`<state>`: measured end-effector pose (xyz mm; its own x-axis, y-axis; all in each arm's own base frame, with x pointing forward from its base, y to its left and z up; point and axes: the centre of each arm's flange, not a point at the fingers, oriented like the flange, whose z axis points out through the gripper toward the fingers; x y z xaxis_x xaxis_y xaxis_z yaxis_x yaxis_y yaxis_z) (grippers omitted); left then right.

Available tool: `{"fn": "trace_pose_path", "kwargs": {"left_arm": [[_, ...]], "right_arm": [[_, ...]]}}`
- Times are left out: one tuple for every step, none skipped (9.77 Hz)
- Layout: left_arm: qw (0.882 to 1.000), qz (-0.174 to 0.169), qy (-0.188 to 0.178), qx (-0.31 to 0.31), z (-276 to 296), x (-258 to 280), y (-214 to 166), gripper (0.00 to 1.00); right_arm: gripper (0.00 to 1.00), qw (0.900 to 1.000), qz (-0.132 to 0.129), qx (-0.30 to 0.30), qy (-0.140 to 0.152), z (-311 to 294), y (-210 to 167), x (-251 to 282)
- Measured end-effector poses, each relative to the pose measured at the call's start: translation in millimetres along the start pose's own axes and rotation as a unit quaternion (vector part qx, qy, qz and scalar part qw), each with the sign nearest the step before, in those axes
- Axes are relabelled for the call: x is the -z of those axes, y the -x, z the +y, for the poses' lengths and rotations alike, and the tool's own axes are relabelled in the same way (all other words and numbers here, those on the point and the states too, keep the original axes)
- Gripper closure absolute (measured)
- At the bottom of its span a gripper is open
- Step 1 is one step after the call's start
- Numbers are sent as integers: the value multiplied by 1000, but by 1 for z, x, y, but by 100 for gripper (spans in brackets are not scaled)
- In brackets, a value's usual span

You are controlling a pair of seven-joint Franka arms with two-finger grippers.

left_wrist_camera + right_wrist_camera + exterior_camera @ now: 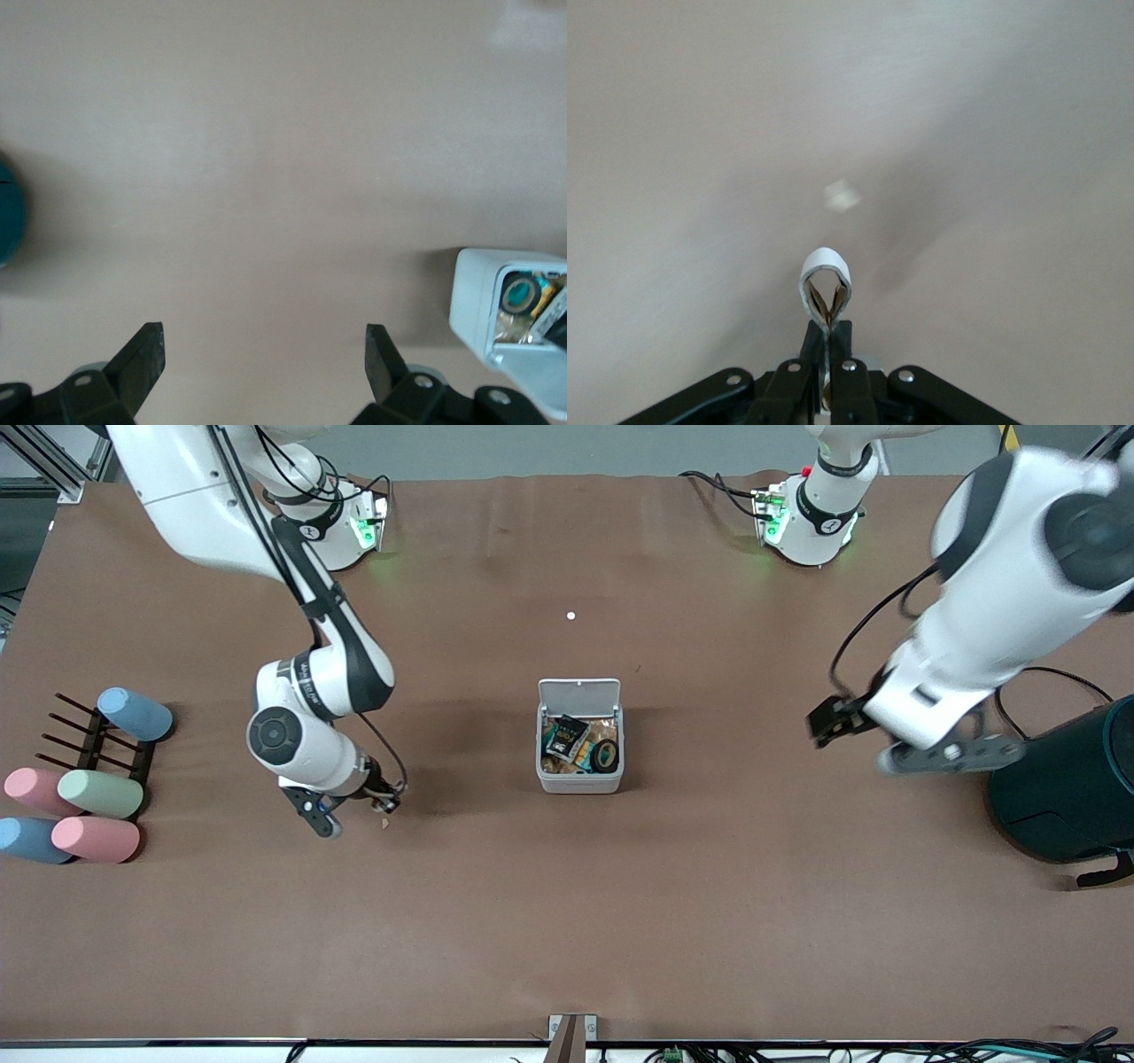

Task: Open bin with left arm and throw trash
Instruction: 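Carry the rubber band over the bin and release it with the right gripper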

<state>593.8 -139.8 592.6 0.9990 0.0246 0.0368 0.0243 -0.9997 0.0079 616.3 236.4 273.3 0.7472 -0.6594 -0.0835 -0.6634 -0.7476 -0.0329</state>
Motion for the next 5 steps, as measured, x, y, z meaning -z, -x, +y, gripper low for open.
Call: {"fn": "trace_pose_path", "kwargs": {"left_arm": [[1000,-5,-2,-14,-34,25,11,0],[1000,-5,-3,-25,-62,42,21,0],[1000,-1,-5,-28,-84,51,26,0],[1000,-2,-6,-23,-100,52,26,0],[1000,-5,-7,-13,-112,49,25,0]], "right_arm": [[94,999,3,32,-11,-38,30,46],[94,998,10,62,-30,-68,63,87],[94,995,16,89,-49,-91,97,113],[94,992,17,113,-59,-106,133,122],[94,988,16,138,-62,-117,170,121]]}}
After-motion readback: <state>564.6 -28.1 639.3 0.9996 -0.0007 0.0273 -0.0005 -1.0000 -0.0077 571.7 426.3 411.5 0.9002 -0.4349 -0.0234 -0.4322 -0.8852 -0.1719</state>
